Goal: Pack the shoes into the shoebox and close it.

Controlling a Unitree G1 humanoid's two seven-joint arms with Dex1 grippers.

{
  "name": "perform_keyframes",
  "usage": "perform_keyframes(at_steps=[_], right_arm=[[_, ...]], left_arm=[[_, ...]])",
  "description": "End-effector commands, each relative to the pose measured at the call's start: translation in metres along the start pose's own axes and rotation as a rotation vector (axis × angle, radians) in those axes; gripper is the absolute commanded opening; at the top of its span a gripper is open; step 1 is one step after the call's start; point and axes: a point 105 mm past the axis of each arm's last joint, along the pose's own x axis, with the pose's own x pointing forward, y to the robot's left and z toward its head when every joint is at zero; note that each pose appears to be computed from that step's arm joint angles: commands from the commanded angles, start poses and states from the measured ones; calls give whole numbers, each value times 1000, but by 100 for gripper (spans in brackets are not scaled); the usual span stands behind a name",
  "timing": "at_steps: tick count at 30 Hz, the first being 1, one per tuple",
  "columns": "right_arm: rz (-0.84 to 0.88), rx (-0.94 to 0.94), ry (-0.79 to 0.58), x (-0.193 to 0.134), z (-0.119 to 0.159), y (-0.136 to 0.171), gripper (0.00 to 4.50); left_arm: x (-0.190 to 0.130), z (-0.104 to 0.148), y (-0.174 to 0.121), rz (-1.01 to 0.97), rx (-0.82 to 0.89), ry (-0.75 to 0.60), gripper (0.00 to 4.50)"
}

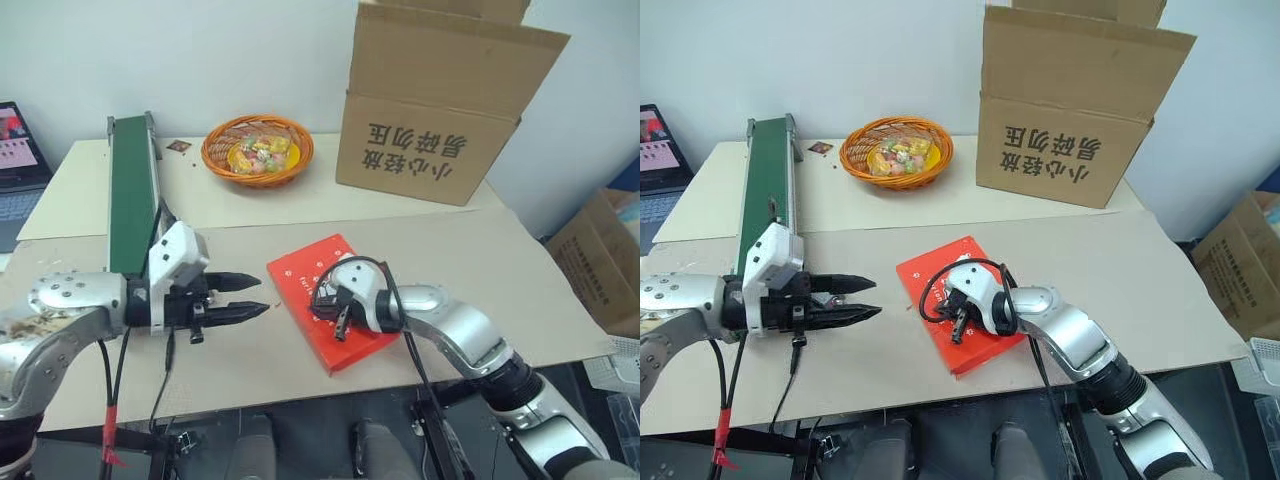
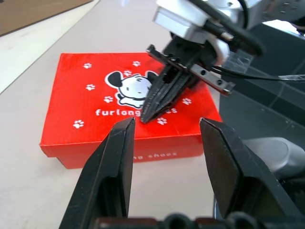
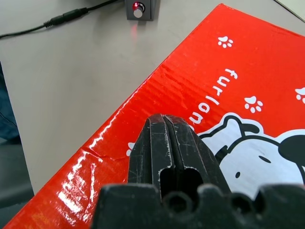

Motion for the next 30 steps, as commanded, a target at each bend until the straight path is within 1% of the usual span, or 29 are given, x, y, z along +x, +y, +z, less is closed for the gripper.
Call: perform_keyframes(at_steps=[1,2,3,4,6,7,10,12,13,15,16,18,20,30], right_arm=[[-34,123,69,-3,-24,-10,7],[-28,167,-22,-6,-5,-12,7],[-22,198,-87,-9,8,-14,7],[-14,259,-198,-17,30,-18,7],[-11,324,-328,-30,53,-25,7],[-38,383,-411,-41,61,-35,7],[-54,494,-566,-72,66,-49,7],[-63,529,-614,-84,63,-52,7],[-122,542,-621,-88,57,-61,7],[-334,456,-464,-84,25,-80,7],[-387,410,-405,-82,15,-83,7],[-379,341,-323,-75,0,-75,7],[-385,319,-288,-70,-10,-73,7],[-367,324,-315,-64,-9,-72,7]], left_arm=[[-5,8,-4,4,56,-10,231],[-4,5,-4,14,59,-4,231],[-4,3,-4,21,62,0,231],[-2,1,-5,29,55,-3,231],[0,-2,-6,39,47,-13,231],[3,-3,-5,62,39,-28,231],[7,-5,-6,91,23,-56,231],[8,-5,-5,105,17,-68,231],[8,-5,-5,114,16,-75,231],[9,-3,-1,150,19,-99,231],[9,-3,1,161,18,-106,231],[11,-1,1,172,11,-121,231],[13,-2,1,174,11,-121,231],[13,1,-1,176,5,-141,231]])
